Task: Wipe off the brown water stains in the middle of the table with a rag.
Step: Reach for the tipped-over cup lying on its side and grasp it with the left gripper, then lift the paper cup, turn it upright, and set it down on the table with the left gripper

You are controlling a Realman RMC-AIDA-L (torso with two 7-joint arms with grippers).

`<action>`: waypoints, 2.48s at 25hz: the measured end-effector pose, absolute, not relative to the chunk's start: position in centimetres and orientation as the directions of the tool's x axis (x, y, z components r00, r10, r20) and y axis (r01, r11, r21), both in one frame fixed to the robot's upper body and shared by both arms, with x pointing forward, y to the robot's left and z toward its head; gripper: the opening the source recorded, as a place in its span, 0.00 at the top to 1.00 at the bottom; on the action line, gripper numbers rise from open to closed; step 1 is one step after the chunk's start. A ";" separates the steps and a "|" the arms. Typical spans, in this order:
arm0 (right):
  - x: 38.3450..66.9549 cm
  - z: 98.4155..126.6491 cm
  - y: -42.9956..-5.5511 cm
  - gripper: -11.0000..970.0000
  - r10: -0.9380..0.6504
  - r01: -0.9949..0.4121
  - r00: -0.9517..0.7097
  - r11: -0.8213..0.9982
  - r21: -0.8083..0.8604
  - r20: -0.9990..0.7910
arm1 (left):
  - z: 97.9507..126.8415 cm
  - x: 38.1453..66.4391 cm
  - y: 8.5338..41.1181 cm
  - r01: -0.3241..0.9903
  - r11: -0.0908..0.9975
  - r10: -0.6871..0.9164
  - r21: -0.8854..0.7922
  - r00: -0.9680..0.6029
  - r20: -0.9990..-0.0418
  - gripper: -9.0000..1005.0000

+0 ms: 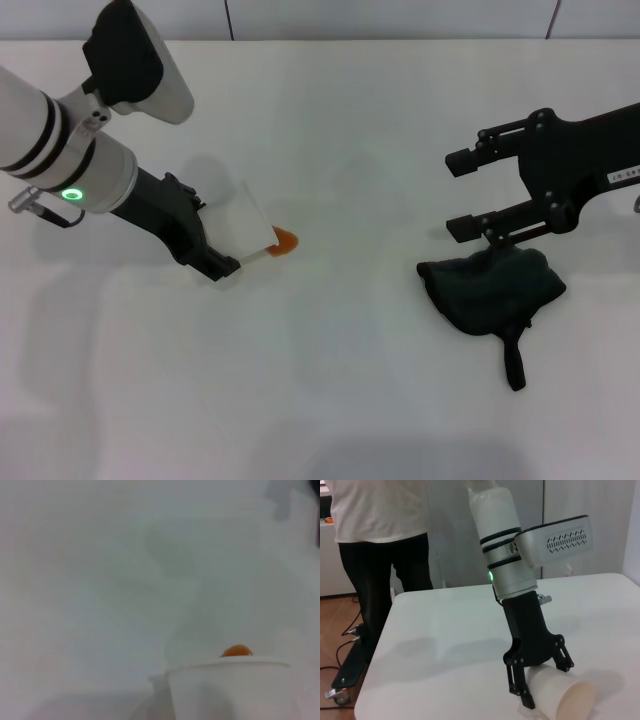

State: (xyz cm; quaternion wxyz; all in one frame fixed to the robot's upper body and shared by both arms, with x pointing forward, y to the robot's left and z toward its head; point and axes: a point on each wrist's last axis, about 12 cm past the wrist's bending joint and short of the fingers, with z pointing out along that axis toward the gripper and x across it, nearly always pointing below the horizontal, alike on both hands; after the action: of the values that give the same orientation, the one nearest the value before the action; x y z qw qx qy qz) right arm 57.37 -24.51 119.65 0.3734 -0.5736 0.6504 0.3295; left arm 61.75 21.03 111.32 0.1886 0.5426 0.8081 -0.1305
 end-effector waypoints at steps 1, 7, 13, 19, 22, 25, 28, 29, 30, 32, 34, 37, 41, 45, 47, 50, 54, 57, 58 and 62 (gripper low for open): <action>57.4 119.6 -24.5 0.26 -0.501 -0.992 -0.063 0.125 0.000 -0.863 | 111.3 61.7 21.0 0.926 0.376 0.828 -0.006 -0.339 -0.446 0.17; 57.4 119.6 -24.5 0.27 -0.501 -0.992 -0.063 0.125 0.000 -0.863 | 111.5 62.0 20.9 0.925 0.381 0.823 0.010 -0.334 -0.460 0.18; 57.4 119.7 -24.5 0.27 -0.502 -0.992 -0.062 0.129 -0.003 -0.863 | 112.0 61.5 21.2 0.932 0.362 0.799 0.037 -0.289 -0.527 0.32; 57.5 119.9 -24.6 0.27 -0.504 -0.992 -0.060 0.130 -0.007 -0.861 | 113.1 59.9 22.9 0.927 0.362 0.708 0.102 -0.202 -0.677 0.37; 57.5 119.9 -24.6 0.27 -0.505 -0.992 -0.059 0.129 -0.008 -0.861 | 113.1 59.2 24.0 0.920 0.370 0.643 0.130 -0.153 -0.751 0.40; 57.6 120.0 -24.4 0.27 -0.504 -0.992 -0.053 0.124 -0.011 -0.862 | 113.0 58.5 25.4 0.902 0.401 0.545 0.161 -0.094 -0.833 0.42; 57.6 120.1 -24.2 0.27 -0.504 -0.993 -0.051 0.117 -0.010 -0.862 | 112.2 57.7 27.1 0.871 0.463 0.431 0.163 -0.061 -0.900 0.43; 57.6 120.1 -24.2 0.27 -0.504 -0.993 -0.052 0.117 -0.009 -0.862 | 112.0 57.6 27.5 0.861 0.483 0.404 0.160 -0.057 -0.913 0.44; 57.6 120.1 -24.2 0.27 -0.504 -0.993 -0.054 0.118 -0.006 -0.862 | 111.6 57.4 28.0 0.847 0.508 0.371 0.155 -0.053 -0.927 0.44; 57.5 120.0 -24.2 0.27 -0.504 -0.993 -0.061 0.120 0.001 -0.862 | 110.9 57.0 28.7 0.824 0.550 0.318 0.140 -0.051 -0.947 0.45; 57.5 119.9 -24.2 0.27 -0.504 -0.993 -0.067 0.122 0.007 -0.861 | 109.9 56.5 29.2 0.803 0.586 0.265 0.113 -0.058 -0.962 0.46; 57.4 119.9 -24.3 0.27 -0.502 -0.993 -0.071 0.122 0.011 -0.862 | 108.6 55.7 29.5 0.785 0.614 0.228 0.088 -0.069 -0.971 0.46; 57.3 119.7 -24.2 0.27 -0.498 -0.992 -0.076 0.121 0.017 -0.864 | 106.9 54.5 29.5 0.761 0.646 0.194 0.066 -0.080 -0.978 0.38; 57.1 119.6 -24.4 0.28 -0.494 -0.992 -0.083 0.127 0.022 -0.865 | 105.3 53.6 29.4 0.740 0.671 0.164 0.042 -0.093 -0.982 0.33; 57.1 119.5 -24.5 0.28 -0.493 -0.991 -0.086 0.130 0.024 -0.866 | 104.5 53.1 29.3 0.726 0.686 0.163 0.037 -0.103 -0.981 0.33; 56.9 119.3 -24.6 0.28 -0.491 -0.991 -0.091 0.134 0.028 -0.867 | 103.2 52.3 29.2 0.703 0.710 0.170 0.035 -0.123 -0.978 0.33; 56.8 119.1 -24.8 0.28 -0.487 -0.990 -0.097 0.138 0.033 -0.868 | 101.6 51.3 29.1 0.669 0.742 0.190 0.051 -0.138 -0.972 0.33; 56.7 119.0 -25.0 0.28 -0.488 -0.989 -0.102 0.142 0.037 -0.867 | 100.8 51.0 28.9 0.653 0.754 0.215 0.072 -0.143 -0.966 0.33; 56.6 119.0 -25.0 0.28 -0.488 -0.989 -0.102 0.142 0.037 -0.867 | 100.7 51.0 28.8 0.650 0.755 0.226 0.084 -0.138 -0.964 0.33; 56.7 119.0 -24.9 0.28 -0.488 -0.990 -0.098 0.139 0.034 -0.867 | 100.5 51.0 28.4 0.649 0.752 0.248 0.114 -0.119 -0.961 0.32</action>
State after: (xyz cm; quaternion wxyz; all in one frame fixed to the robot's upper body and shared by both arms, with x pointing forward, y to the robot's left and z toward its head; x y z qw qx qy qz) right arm 56.68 -24.87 119.02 0.3686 -0.5612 0.6584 0.3402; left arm 51.01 28.38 100.48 0.5878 0.3079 0.7284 -0.1704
